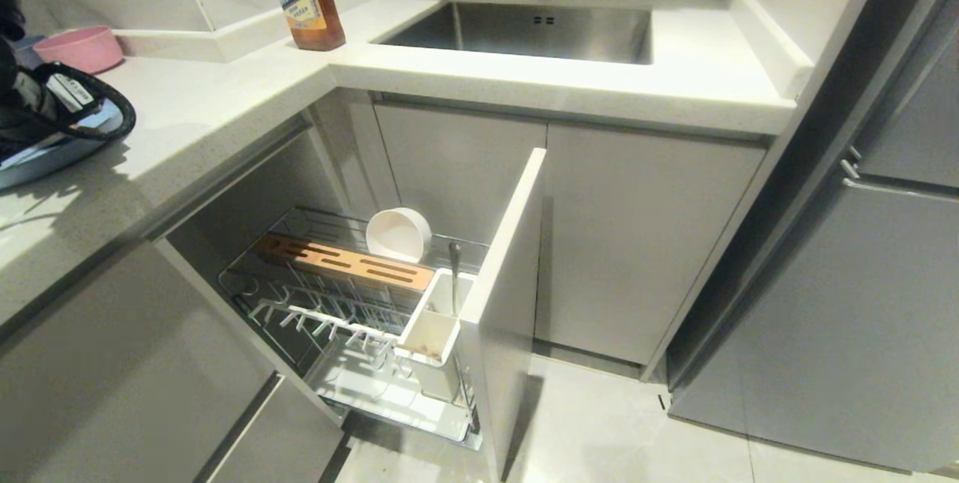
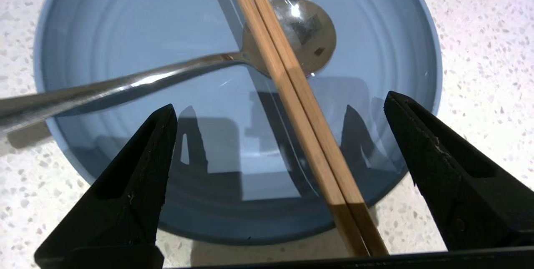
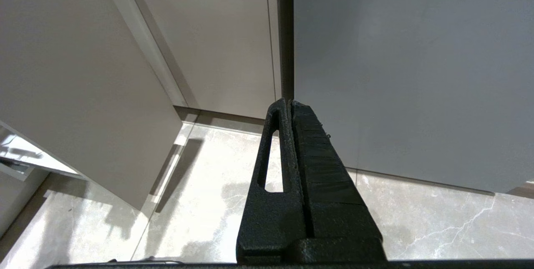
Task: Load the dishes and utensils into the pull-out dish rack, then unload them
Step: Pick up the chopsticks and place it in the cupboard
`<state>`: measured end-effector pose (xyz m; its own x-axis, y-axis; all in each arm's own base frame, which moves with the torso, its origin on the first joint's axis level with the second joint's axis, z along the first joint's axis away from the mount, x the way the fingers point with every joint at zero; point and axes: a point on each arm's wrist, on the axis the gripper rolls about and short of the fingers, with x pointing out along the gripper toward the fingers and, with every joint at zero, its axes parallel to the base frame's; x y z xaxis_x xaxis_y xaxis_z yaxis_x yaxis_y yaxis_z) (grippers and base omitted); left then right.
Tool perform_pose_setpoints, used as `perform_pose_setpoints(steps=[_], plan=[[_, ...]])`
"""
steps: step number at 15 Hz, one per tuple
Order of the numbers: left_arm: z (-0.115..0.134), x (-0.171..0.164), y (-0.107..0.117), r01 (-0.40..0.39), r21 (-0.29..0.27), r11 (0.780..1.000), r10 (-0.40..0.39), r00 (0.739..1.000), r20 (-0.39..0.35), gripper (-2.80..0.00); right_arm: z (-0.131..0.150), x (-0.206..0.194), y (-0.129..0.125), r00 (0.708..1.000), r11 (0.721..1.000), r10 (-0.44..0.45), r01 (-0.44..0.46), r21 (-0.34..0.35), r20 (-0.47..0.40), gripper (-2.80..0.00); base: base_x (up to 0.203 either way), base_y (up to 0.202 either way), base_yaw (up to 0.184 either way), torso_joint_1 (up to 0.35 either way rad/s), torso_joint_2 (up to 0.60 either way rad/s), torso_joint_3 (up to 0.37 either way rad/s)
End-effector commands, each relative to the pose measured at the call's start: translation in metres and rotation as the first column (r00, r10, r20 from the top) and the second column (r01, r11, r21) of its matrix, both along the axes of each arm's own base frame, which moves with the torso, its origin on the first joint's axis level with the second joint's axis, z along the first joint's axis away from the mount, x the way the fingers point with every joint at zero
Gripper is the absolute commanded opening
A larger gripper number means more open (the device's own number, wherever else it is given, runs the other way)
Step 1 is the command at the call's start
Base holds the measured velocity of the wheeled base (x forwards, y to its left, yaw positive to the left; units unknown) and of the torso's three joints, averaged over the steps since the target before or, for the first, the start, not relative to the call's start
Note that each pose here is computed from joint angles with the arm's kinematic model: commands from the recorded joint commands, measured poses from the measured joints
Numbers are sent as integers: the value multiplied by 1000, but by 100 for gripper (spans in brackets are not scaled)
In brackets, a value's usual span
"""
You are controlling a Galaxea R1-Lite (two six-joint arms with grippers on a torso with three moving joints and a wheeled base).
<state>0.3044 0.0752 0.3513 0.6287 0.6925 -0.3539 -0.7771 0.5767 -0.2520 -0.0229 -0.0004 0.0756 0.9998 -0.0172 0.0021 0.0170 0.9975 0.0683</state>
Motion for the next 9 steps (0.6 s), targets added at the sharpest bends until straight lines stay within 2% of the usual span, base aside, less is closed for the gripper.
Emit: perform_pose_setpoints(steps=[1,9], plan=[[-2,1,3,-12,-2,1000,12,1000,-4,0,0,0,0,1000,1000,-1,1,1,-1,-280,0,0,0,0,0,0],[-4,6,4,-9,-3,1000,9,1000,1,0,0,0,0,1000,1000,0,0,1,-1,-280,0,0,0,0,0,0]])
